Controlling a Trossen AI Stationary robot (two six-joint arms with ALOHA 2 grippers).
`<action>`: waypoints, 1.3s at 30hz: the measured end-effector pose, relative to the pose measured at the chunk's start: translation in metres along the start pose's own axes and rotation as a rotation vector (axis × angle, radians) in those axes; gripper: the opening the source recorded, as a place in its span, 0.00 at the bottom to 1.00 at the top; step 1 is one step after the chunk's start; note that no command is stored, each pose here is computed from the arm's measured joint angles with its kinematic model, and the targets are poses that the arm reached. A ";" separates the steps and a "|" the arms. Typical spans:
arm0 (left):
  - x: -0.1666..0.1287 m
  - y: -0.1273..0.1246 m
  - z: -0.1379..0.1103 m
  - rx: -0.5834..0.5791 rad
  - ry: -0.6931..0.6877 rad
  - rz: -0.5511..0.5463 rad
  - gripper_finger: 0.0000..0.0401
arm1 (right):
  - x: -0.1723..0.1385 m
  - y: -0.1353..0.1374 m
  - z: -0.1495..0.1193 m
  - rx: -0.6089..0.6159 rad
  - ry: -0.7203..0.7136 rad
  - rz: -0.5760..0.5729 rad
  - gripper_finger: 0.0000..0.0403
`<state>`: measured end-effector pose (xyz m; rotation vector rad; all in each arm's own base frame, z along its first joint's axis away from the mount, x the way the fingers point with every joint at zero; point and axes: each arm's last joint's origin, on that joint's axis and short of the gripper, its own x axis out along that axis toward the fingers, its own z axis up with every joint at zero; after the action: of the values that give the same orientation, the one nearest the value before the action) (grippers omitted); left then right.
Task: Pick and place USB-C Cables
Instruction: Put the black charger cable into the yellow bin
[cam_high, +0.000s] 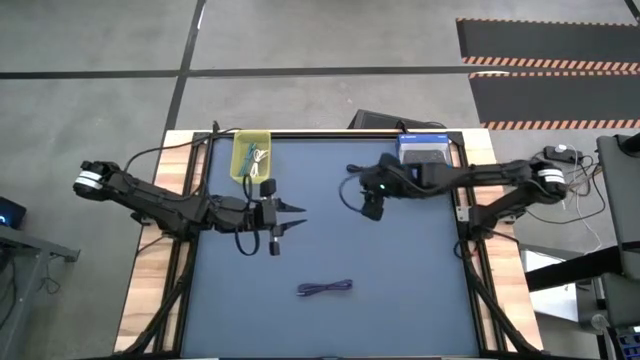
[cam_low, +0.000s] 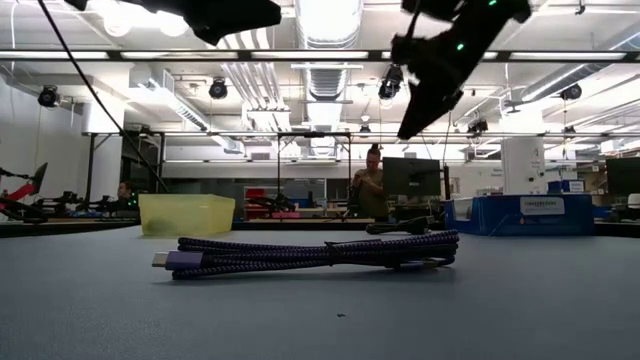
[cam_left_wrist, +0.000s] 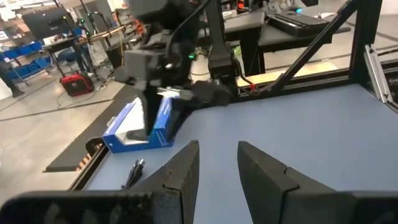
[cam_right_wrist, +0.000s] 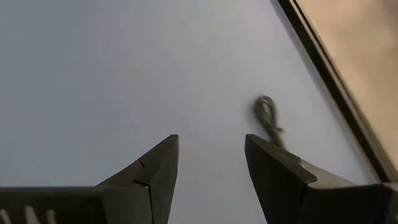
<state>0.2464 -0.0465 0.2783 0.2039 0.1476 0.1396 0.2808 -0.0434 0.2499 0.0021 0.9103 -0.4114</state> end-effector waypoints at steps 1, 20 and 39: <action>-0.001 0.000 -0.001 0.001 0.003 0.000 0.23 | 0.004 -0.004 0.003 -0.017 0.023 -0.011 0.44; -0.004 0.000 -0.007 -0.007 -0.001 0.002 0.23 | 0.095 -0.089 0.001 -0.325 0.240 0.120 0.44; -0.004 0.003 -0.005 0.047 -0.001 0.080 0.23 | 0.148 -0.124 -0.028 -0.159 0.287 0.202 0.35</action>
<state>0.2412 -0.0431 0.2745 0.2573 0.1420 0.2159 0.2967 -0.2039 0.1405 0.0078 1.2120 -0.1516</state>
